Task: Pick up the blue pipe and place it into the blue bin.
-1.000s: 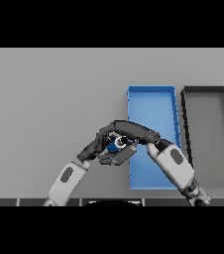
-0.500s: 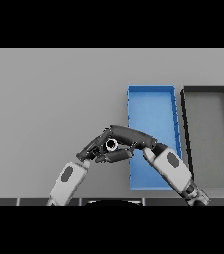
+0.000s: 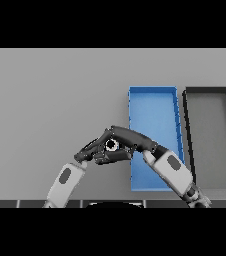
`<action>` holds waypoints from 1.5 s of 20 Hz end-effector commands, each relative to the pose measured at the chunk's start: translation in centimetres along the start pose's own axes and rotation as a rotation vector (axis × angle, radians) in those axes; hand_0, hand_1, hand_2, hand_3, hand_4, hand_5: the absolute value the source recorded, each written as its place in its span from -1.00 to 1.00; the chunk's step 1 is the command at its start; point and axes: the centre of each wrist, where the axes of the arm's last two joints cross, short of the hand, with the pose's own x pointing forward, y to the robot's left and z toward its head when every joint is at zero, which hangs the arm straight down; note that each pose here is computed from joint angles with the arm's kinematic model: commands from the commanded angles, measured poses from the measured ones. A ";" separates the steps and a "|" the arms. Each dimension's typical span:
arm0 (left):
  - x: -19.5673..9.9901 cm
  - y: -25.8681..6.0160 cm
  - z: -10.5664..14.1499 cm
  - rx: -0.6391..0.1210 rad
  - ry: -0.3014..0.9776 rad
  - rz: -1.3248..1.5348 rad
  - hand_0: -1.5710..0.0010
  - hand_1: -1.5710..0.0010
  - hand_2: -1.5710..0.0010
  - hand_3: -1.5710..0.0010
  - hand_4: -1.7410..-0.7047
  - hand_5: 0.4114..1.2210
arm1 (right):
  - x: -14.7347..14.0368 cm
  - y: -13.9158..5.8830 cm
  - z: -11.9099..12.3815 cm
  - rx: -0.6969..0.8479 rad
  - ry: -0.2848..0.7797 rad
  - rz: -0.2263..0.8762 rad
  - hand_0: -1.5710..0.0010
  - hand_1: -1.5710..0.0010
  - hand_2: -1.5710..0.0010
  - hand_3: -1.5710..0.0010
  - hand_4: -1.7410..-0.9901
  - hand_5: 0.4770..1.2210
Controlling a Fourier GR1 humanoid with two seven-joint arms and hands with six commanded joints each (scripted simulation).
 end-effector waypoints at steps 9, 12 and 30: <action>-0.1 -0.3 0.0 0.018 0.138 0.029 0.87 0.88 0.89 0.90 0.49 -0.53 | 0.0 0.3 -0.1 -0.019 0.008 0.016 -1.00 -1.00 -1.00 -1.00 -1.00 1.00; -0.4 -0.3 -0.1 0.033 0.133 0.002 0.93 0.94 0.94 0.95 0.53 -0.75 | 0.0 0.3 -0.5 -0.021 0.020 -0.028 -1.00 -1.00 -1.00 -1.00 -1.00 1.00; -0.2 0.1 0.4 0.015 0.201 -0.011 1.00 1.00 1.00 1.00 0.64 -0.98 | 11.5 -14.7 0.4 -0.414 -0.162 -0.121 -1.00 -1.00 -1.00 -1.00 -1.00 1.00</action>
